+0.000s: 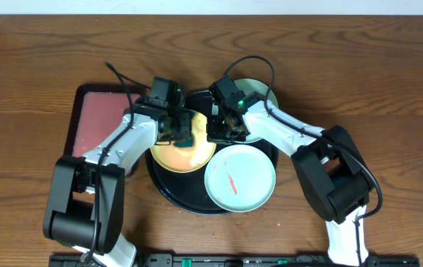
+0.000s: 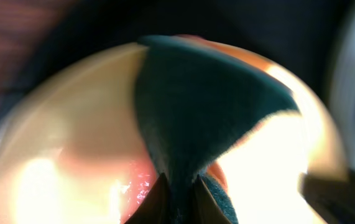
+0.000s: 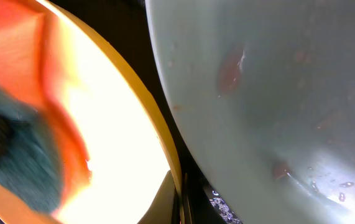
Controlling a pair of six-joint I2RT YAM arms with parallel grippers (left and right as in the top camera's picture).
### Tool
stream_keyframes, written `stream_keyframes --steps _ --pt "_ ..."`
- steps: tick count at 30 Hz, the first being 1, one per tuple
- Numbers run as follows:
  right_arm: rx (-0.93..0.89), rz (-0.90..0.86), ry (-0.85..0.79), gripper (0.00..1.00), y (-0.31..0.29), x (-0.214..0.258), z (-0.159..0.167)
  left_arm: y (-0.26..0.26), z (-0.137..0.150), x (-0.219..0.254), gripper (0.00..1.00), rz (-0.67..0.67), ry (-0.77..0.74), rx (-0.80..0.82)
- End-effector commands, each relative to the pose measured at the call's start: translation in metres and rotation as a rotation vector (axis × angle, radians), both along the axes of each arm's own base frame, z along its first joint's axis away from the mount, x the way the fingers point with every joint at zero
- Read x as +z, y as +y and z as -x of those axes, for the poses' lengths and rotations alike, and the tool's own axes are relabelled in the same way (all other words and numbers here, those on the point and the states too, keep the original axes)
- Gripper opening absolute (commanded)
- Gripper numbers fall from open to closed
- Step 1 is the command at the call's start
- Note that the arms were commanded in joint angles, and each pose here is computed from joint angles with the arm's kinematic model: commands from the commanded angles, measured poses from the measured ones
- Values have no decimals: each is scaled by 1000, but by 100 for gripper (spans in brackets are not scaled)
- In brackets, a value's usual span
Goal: Clean dirty plates on tray and stack at the side
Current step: 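Scrub the yellow plate with the sponge in the left gripper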
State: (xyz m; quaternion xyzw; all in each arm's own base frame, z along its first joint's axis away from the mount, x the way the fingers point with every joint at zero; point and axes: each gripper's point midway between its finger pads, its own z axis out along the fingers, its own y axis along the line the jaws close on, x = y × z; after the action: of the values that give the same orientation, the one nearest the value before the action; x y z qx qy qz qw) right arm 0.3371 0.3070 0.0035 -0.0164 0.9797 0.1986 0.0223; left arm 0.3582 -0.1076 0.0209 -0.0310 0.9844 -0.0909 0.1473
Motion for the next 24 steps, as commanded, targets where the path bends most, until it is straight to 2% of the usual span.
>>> stream_keyframes --steps 1,3,8,11,14,19,21,24 --pt "-1 36 47 1 -6 -19 9 78 -5 0 7 -382 -55 244" --pt "-1 36 46 1 -6 -19 9 78 2 -2 7 -379 -23 233" --pt "-2 39 44 1 -6 -19 8 8 48 -16 7 -30 199 -66" --pt "-2 39 44 1 -6 -19 8 -28 69 -6 7 180 262 -223" --pt "-1 38 44 1 -6 -19 8 -50 77 4 7 312 264 -317" --pt "-2 38 44 1 -6 -19 8 -44 57 1 7 258 182 -311" --pt "-2 38 44 1 -6 -19 8 -31 40 -4 8 169 133 -244" --pt "-2 38 44 1 -6 -19 8 16 11 -8 8 -80 55 -6"
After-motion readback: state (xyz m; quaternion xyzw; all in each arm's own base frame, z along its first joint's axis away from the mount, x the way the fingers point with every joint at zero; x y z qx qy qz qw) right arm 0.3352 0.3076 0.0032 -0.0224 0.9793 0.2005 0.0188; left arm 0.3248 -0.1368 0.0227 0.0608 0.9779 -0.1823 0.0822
